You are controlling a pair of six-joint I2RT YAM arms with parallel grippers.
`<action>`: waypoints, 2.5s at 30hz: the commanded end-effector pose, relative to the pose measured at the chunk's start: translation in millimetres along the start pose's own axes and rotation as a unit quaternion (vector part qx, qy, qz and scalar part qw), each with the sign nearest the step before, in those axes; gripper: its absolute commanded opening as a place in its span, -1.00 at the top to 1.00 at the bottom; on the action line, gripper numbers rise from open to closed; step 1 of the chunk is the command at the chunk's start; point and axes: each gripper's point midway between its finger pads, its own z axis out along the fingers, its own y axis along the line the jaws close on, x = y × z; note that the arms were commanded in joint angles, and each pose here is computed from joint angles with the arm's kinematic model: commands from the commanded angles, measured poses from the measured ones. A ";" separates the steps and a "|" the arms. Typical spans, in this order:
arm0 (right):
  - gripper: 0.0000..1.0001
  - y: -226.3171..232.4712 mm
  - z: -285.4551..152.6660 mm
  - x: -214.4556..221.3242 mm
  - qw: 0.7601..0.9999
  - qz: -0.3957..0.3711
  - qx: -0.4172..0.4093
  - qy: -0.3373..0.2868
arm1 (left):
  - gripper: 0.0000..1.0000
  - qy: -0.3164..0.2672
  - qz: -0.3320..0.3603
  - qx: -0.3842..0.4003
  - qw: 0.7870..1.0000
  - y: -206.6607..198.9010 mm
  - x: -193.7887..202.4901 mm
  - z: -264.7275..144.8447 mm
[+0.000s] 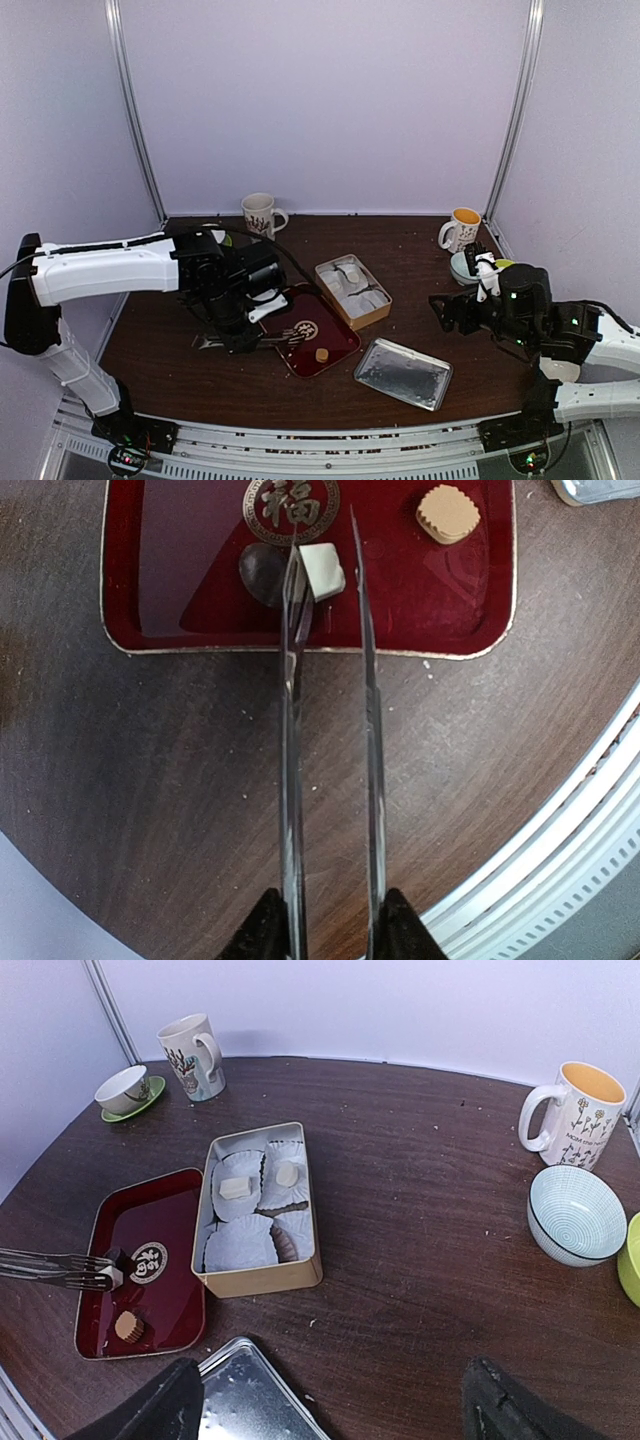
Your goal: Pack the chocolate
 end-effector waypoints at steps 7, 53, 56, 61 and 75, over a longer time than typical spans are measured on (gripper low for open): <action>-0.80 -3.6 0.0 -1.6 1.000 0.007 0.007 -0.006 | 0.41 0.030 0.006 -0.005 1.000 0.6 6.4 11.5; -0.81 -11.7 -9.2 -10.7 1.000 -0.001 0.024 -0.014 | 0.60 -0.259 -0.049 0.070 0.962 -17.1 -203.7 -1.6; -0.80 -11.8 -9.1 -10.0 1.000 -0.001 0.023 -0.015 | 0.61 -0.252 -0.052 0.073 0.964 -17.7 -203.5 5.4; -0.80 -12.4 -9.1 -8.9 1.000 -0.004 0.025 -0.013 | 0.60 -0.243 -0.060 0.077 0.965 -17.2 -199.9 12.6; -0.81 -13.8 -8.5 -5.5 1.000 -0.002 0.025 -0.013 | 0.41 -0.219 -0.061 0.079 0.971 -19.7 -193.3 31.9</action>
